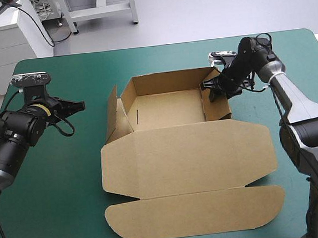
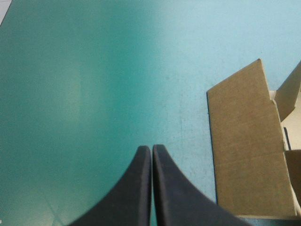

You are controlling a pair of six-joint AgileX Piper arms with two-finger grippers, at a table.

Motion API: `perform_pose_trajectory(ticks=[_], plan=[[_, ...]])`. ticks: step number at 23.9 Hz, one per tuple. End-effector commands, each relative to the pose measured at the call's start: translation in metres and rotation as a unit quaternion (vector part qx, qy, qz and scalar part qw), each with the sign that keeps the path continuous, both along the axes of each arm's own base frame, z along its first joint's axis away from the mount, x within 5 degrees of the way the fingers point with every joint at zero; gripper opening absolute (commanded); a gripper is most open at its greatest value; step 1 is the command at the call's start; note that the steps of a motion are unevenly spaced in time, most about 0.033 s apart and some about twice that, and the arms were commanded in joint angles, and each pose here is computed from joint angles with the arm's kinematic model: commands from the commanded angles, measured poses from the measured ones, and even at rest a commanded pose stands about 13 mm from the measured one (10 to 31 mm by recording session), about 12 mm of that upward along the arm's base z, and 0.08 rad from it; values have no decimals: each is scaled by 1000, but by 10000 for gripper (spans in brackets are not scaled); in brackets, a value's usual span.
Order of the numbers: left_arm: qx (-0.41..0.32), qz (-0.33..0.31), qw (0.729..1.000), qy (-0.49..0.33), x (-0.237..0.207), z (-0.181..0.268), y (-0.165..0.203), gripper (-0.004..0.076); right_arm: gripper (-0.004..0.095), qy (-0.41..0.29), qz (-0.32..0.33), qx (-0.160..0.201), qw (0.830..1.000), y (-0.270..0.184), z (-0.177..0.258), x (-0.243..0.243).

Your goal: Fold the box

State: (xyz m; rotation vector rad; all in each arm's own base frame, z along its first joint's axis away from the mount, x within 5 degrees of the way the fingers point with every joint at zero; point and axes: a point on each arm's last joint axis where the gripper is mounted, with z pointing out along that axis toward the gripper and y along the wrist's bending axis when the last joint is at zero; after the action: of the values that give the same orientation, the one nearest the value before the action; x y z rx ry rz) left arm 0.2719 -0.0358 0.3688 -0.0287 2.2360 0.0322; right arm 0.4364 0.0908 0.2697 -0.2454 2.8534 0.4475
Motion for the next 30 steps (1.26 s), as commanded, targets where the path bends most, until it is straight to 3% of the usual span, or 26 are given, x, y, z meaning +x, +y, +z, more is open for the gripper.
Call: perform_pose_trajectory(ticks=[1, 3, 5, 9, 12, 14, 18, 23, 26, 30], plan=[[-6, 1, 1000, -27, -4, 15, 2, -8, 397, -22, 0, 14, 1000, 0, 23, -5], [-5, 5, 1000, -14, -6, 13, 2, -8, 248, -21, -1, 14, 1000, 0, 22, -4], [-3, 7, 1000, -7, -6, 12, 3, -8, -11, -20, -1, 13, 1000, 0, 21, -4], [-32, 31, 999, 5, -4, 9, 11, -8, 0, -21, 4, 20, 1000, 1, 22, -5], [-118, 95, 988, 19, -2, 5, 53, -8, -19, -53, 7, 69, 996, -9, 50, -13], [-186, 97, 978, 15, -4, 5, 72, -8, -19, -81, -3, 106, 991, -22, 74, -20], [-314, 103, 944, -10, 1, 6, 96, -8, -19, -130, -20, 112, 985, -43, 112, -39], [-378, -9, 926, -25, 11, 7, 89, -8, -19, -193, -6, 102, 976, -48, 155, -70], [-379, -63, 923, -19, 11, 7, 81, -8, -19, -192, -5, 134, 972, -42, 160, -73], [-383, -132, 914, -13, 8, 10, 67, -8, -18, -192, 13, 138, 972, -33, 159, -73]])
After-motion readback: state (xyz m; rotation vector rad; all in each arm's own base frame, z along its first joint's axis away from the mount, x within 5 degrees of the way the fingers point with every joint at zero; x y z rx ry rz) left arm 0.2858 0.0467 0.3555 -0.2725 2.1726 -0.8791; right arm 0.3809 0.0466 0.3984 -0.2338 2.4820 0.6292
